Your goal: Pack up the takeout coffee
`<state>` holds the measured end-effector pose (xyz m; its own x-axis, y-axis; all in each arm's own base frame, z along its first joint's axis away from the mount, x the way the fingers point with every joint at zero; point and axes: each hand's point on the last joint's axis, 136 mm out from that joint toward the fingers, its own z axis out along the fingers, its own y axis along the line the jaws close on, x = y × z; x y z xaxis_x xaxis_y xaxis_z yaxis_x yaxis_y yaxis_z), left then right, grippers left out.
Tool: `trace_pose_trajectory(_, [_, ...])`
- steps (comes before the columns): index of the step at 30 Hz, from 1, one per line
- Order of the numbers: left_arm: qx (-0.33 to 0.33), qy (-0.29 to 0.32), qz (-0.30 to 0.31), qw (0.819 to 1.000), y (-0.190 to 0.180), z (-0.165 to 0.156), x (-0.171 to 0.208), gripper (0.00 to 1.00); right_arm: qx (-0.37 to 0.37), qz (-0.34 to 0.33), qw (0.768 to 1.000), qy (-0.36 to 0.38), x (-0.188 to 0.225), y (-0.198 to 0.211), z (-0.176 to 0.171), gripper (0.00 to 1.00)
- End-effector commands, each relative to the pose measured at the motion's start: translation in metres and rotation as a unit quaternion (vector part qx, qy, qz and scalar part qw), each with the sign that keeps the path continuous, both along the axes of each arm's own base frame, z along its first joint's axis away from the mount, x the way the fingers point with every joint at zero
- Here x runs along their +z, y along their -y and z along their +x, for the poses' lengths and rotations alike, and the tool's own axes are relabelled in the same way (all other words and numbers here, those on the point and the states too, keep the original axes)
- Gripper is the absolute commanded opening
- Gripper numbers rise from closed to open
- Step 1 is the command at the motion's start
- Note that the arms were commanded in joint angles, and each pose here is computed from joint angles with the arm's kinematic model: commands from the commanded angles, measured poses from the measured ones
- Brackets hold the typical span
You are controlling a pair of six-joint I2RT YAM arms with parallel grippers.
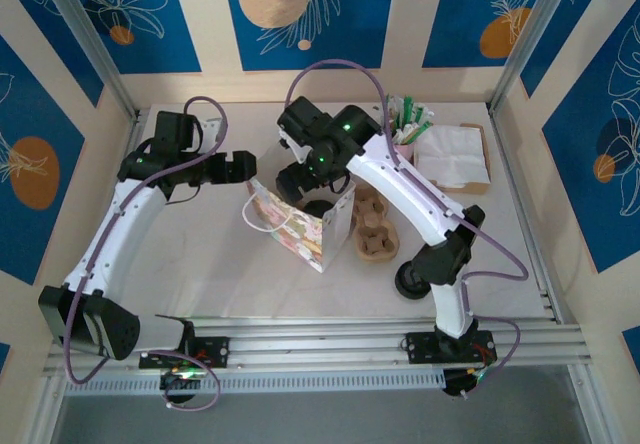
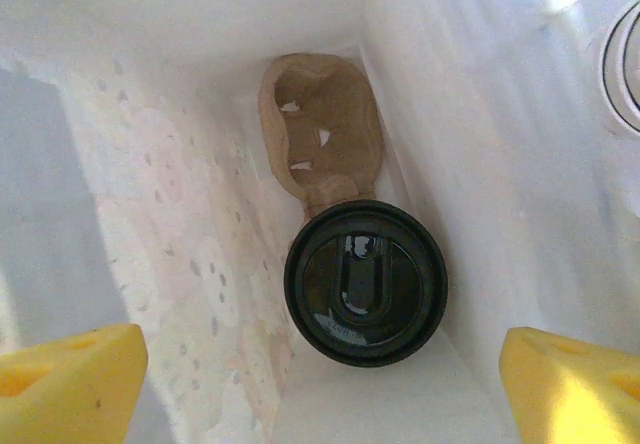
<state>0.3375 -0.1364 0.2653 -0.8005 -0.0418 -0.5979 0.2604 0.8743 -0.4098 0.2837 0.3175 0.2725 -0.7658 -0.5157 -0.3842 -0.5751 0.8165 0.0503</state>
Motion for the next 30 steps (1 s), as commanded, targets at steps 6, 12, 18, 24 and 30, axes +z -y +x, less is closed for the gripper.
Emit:
trace_pose_trajectory(6, [-0.004, 0.016, 0.006, 1.000, 0.002, -0.001, 0.017, 0.94, -0.012, 0.040, 0.999, 0.023, 0.043, 0.009, -0.015, 0.83])
trace_pose_trajectory(12, [-0.002, 0.024, 0.008, 1.000, -0.001, -0.005, 0.026, 0.93, -0.022, 0.045, 0.997, 0.051, 0.062, 0.020, -0.016, 0.72])
trace_pose_trajectory(18, [0.002, 0.036, 0.010, 0.999, -0.005, -0.014, 0.036, 0.94, -0.025, 0.054, 0.996, 0.073, 0.079, 0.032, -0.022, 0.62])
trace_pose_trajectory(24, [0.021, 0.051, 0.024, 0.998, -0.016, -0.024, 0.041, 0.94, -0.033, 0.064, 0.993, 0.099, 0.095, 0.046, -0.028, 0.59])
trace_pose_trajectory(30, [0.042, 0.067, 0.039, 0.996, -0.028, -0.038, 0.045, 0.95, -0.047, 0.098, 0.982, 0.152, 0.121, 0.060, -0.029, 0.59])
